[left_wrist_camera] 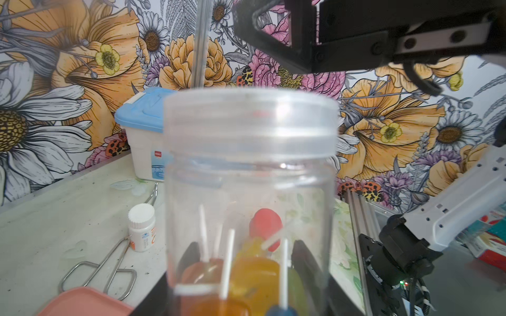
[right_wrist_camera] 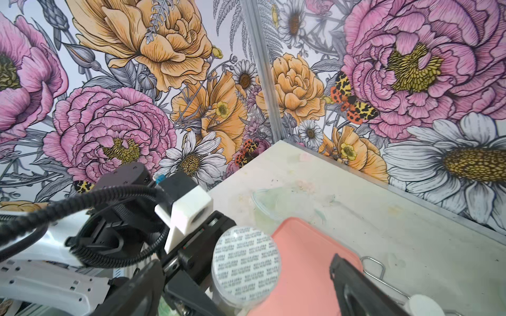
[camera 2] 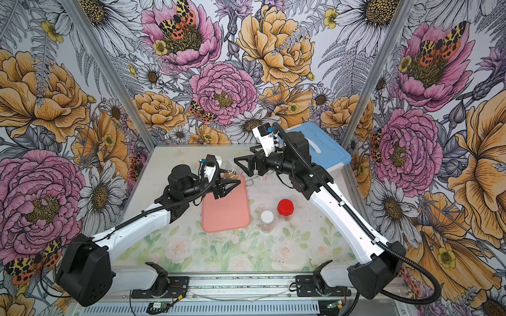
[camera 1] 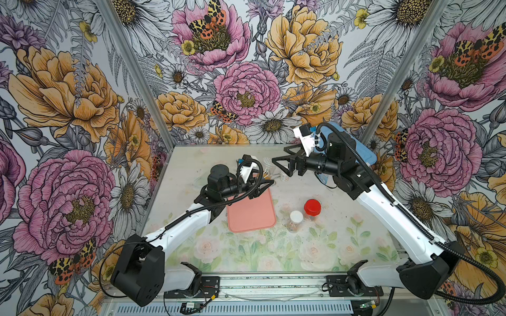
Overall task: Pour the candies out of the jar
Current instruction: Unscrew the lid from the jar.
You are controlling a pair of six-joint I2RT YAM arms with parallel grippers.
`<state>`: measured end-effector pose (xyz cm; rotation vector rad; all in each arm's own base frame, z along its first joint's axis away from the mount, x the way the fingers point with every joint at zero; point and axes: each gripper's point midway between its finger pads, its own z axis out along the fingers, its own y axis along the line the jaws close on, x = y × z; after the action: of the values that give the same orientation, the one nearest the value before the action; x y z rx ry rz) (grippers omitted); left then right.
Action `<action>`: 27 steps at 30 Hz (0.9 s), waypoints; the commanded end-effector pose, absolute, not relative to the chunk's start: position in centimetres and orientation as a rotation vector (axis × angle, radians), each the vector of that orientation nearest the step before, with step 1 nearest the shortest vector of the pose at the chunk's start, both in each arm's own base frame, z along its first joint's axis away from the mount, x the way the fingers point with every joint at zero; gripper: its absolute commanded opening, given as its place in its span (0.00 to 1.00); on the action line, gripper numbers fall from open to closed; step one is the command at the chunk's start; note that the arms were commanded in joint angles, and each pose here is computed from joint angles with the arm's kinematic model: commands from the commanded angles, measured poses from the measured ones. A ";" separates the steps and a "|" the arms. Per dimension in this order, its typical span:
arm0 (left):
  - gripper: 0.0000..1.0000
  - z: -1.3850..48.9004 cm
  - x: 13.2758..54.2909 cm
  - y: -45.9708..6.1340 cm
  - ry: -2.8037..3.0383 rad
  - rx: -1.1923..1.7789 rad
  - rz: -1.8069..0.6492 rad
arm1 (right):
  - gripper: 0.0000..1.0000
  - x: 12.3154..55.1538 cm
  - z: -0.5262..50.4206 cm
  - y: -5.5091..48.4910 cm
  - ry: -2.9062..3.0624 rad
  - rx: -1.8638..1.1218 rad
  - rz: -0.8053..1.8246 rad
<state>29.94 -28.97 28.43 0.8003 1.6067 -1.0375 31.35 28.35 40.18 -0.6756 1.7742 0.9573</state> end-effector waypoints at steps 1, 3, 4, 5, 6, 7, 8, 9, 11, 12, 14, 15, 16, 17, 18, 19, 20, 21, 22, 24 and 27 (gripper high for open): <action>0.00 29.9 30.9 -28.4 1.568 0.770 -0.818 | 0.97 33.0 40.9 27.5 1.804 -0.485 0.849; 0.00 29.8 30.9 -28.5 1.568 0.763 -0.779 | 0.95 33.4 40.2 27.7 1.835 -0.438 0.843; 0.00 29.8 30.9 -28.4 1.566 0.760 -0.759 | 0.94 33.6 39.9 27.8 1.848 -0.418 0.838; 0.00 29.8 31.0 -28.4 1.564 0.758 -0.745 | 0.93 33.8 39.5 27.8 1.860 -0.399 0.827; 0.00 29.8 31.0 -28.3 1.562 0.753 -0.730 | 0.93 33.9 39.2 27.7 1.868 -0.383 0.813; 0.00 29.8 30.9 -28.3 1.560 0.753 -0.720 | 0.92 34.1 38.8 27.6 1.878 -0.364 0.799; 0.00 29.8 30.9 -28.2 1.559 0.749 -0.714 | 0.91 34.2 38.5 27.5 1.885 -0.349 0.789; 0.00 29.8 30.9 -28.1 1.559 0.746 -0.711 | 0.90 34.2 38.2 27.6 1.895 -0.342 0.790; 0.00 29.8 30.9 -28.0 1.556 0.741 -0.703 | 0.88 34.0 37.6 28.2 1.911 -0.353 0.816; 0.00 29.9 30.8 -27.9 1.555 0.739 -0.700 | 0.88 33.7 37.4 28.6 1.917 -0.367 0.829; 0.00 29.8 30.9 -27.9 1.556 0.738 -0.698 | 0.87 33.4 37.1 29.3 1.923 -0.388 0.842; 0.00 29.8 30.8 -27.9 1.556 0.738 -0.699 | 0.87 33.3 37.0 29.6 1.925 -0.393 0.847; 0.00 29.8 30.8 -28.0 1.556 0.740 -0.699 | 0.87 33.3 37.0 29.8 1.924 -0.399 0.854; 0.00 29.6 30.8 -28.0 1.557 0.742 -0.698 | 0.87 33.0 37.1 30.1 1.918 -0.410 0.866; 0.00 29.6 30.8 -28.0 1.559 0.744 -0.700 | 0.87 32.9 37.1 30.3 1.914 -0.420 0.872; 0.00 29.6 30.8 -28.1 1.558 0.745 -0.700 | 0.87 32.8 37.2 30.6 1.909 -0.427 0.876; 0.00 29.6 30.8 -28.1 1.560 0.744 -0.701 | 0.87 32.7 37.1 30.7 1.912 -0.430 0.873; 0.00 29.6 30.8 -28.1 1.559 0.743 -0.702 | 0.86 32.7 37.0 30.7 1.913 -0.430 0.869; 0.00 29.6 30.7 -28.1 1.557 0.746 -0.704 | 0.85 32.8 36.8 30.8 1.916 -0.429 0.866; 0.00 29.8 30.7 -28.2 1.554 0.746 -0.704 | 0.84 32.9 36.7 30.9 1.921 -0.430 0.866; 0.00 29.8 30.7 -28.2 1.555 0.744 -0.708 | 0.79 32.9 36.2 31.1 1.931 -0.434 0.867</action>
<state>30.97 -28.26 28.58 0.7485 1.6007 -0.7240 32.58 30.64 36.76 -0.4430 1.9276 0.8660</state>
